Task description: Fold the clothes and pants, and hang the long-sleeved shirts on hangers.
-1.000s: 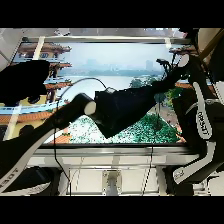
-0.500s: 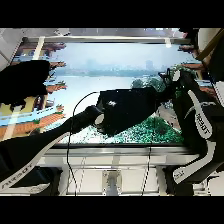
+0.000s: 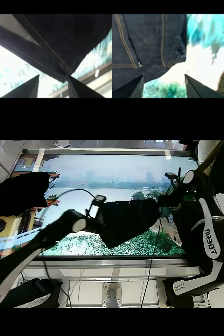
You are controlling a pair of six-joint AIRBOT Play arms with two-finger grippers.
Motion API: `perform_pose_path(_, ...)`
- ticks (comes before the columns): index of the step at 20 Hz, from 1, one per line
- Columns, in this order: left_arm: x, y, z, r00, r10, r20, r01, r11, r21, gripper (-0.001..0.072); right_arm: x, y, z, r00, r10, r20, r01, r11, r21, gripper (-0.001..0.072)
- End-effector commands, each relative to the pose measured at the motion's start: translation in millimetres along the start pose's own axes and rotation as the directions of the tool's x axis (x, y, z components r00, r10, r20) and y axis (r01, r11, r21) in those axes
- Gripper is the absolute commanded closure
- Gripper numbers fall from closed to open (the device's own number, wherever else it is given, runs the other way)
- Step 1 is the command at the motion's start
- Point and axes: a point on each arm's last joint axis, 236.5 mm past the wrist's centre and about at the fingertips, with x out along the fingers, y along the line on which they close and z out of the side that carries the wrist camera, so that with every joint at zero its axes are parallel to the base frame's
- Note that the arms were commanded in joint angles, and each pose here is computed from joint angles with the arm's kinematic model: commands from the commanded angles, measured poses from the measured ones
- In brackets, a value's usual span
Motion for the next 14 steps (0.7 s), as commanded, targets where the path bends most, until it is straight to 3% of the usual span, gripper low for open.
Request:
perform_pose_path(1, -62.1, 27.7, 36.9, 0.979, 0.014, 0.202, 0.001, 0.997, -0.072, 0.0302, -24.1, 8.5, 22.4, 0.984, 0.138, 0.116, -0.145, 0.987, 0.062, 0.014)
perform_pose_path(3, -84.3, 40.2, 45.7, 0.964, 0.03, 0.265, -0.003, 0.995, -0.102, 0.0303, -3.2, 6.1, 18.0, 0.963, 0.257, 0.079, -0.265, 0.958, 0.106, 0.0132)
perform_pose_path(4, -91.5, 44.5, 47.8, 0.958, 0.037, 0.283, -0.005, 0.994, -0.113, 0.0303, 11.2, -1.9, 15.6, 0.956, 0.288, 0.061, -0.294, 0.944, 0.147, 0.0029)
perform_pose_path(5, -96.8, 48.0, 49.2, 0.954, 0.043, 0.296, -0.007, 0.993, -0.121, 0.0303, 23.8, -9.4, 13.0, 0.95, 0.31, 0.047, -0.313, 0.932, 0.183, 0.0014)
perform_pose_path(9, -97.9, 55.3, 50.4, 0.952, 0.064, 0.3, -0.027, 0.992, -0.125, 0.0304, 68.2, -26.7, -5.9, 0.925, 0.377, -0.039, -0.353, 0.894, 0.277, 0.0013)
perform_pose_path(14, -91.3, 56.7, 49.3, 0.956, 0.068, 0.284, -0.032, 0.991, -0.127, 0.0304, 93.0, -22.6, 6.0, 0.897, 0.442, 0.001, -0.427, 0.867, 0.259, 0.0014)
